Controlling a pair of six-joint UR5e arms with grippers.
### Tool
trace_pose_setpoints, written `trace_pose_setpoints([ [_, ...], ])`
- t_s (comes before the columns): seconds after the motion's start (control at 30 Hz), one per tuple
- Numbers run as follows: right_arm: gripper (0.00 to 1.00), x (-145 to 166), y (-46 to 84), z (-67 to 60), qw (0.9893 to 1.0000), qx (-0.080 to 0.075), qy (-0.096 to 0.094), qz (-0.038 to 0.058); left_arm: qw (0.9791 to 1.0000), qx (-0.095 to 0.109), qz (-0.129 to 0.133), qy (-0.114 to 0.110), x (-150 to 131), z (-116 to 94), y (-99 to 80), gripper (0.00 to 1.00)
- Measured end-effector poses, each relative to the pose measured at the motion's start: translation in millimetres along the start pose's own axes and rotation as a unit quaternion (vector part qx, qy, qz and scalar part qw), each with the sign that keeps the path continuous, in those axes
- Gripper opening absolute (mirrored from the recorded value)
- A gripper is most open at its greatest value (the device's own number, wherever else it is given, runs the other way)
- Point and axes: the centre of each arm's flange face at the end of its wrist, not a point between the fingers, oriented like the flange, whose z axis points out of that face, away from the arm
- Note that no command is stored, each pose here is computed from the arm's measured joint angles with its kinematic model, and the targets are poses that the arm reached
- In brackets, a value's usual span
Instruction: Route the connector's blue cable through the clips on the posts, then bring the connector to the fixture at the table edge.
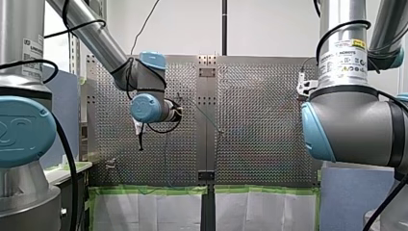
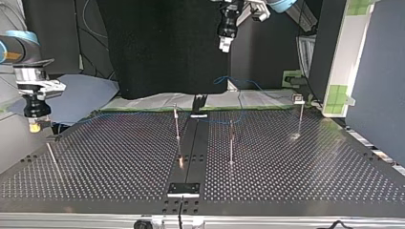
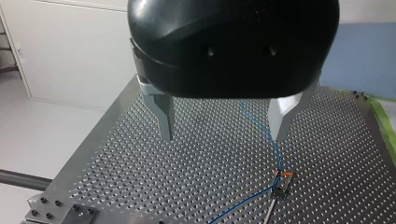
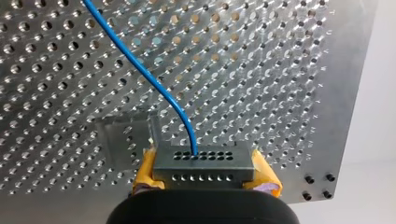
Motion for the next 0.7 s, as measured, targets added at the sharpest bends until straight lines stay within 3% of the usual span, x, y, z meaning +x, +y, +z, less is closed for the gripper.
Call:
trace_pose_setpoints([
  [0.27, 0.00, -3, 2.9, -3.4, 0.9997, 0.022, -0.011, 0.0023, 0.9999, 0.016, -0.006, -0.002, 6, 9, -2.1, 1.00],
  [0.7, 0.00, -25, 15.6, -1.9, 0.9998, -0.006, -0.020, 0.0065, 0.9998, 0.017, -0.004, 0.000, 6, 13, 0.7, 1.00],
])
